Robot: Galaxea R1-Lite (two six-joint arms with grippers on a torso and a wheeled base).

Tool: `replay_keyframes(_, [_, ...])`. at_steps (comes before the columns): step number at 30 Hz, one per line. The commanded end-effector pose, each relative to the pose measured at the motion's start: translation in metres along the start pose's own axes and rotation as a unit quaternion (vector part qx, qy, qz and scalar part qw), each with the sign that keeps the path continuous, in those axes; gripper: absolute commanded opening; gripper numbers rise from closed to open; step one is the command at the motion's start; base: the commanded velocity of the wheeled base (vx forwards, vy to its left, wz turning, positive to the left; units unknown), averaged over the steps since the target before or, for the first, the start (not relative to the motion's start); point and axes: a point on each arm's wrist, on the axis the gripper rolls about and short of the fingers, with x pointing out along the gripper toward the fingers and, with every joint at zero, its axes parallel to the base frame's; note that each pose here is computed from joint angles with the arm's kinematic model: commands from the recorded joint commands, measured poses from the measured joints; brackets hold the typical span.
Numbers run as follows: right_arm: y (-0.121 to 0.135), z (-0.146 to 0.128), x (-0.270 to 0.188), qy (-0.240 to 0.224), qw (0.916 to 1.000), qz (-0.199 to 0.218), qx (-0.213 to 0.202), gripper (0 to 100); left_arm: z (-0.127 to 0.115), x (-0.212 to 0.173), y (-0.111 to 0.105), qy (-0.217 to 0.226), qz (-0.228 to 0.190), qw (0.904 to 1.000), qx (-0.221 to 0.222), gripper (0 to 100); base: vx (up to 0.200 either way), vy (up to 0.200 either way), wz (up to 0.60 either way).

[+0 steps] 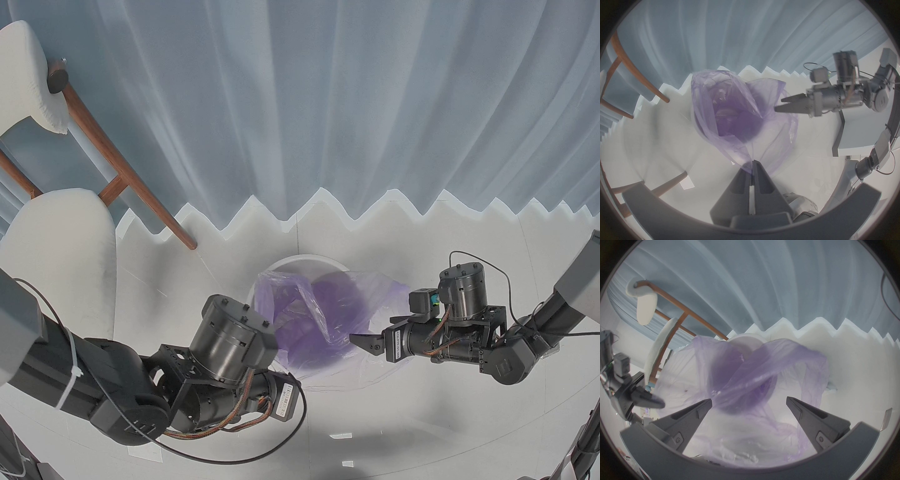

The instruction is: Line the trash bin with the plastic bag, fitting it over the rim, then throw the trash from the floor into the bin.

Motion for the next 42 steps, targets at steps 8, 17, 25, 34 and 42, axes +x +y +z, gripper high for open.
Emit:
replay_keyframes(8, [-0.023, 0.004, 0.011, -0.008, 0.9993, -0.034, 0.01, 100, -0.006, 0.002, -0.016, 0.007, -0.014, 0.9997, 0.019, 0, 0.0, 0.0, 0.0])
replay_keyframes(17, [-0.022, -0.021, 0.005, 0.007, 0.9991, -0.031, -0.029, 100, 0.001, 0.001, -0.006, -0.008, 0.013, 0.9999, 0.005, 0, 0.0, 0.0, 0.0])
replay_keyframes(25, [-0.016, -0.038, 0.019, 0.024, 0.9985, -0.022, -0.045, 100, 0.01, -0.009, -0.003, -0.03, 0.012, 0.9995, -0.004, 0, 0.0, 0.0, 0.0])
replay_keyframes(34, [-0.017, -0.045, 0.045, 0.018, 0.9978, -0.041, -0.048, 100, 0.012, -0.02, -0.006, -0.043, 0.002, 0.9991, -0.002, 0, 0.0, 0.0, 0.0])
replay_keyframes(42, [-0.038, -0.014, 0.057, -0.02, 0.9969, -0.069, -0.03, 100, 0.005, -0.021, -0.013, -0.033, -0.008, 0.9994, 0.011, 0, 0.0, 0.0, 0.0])
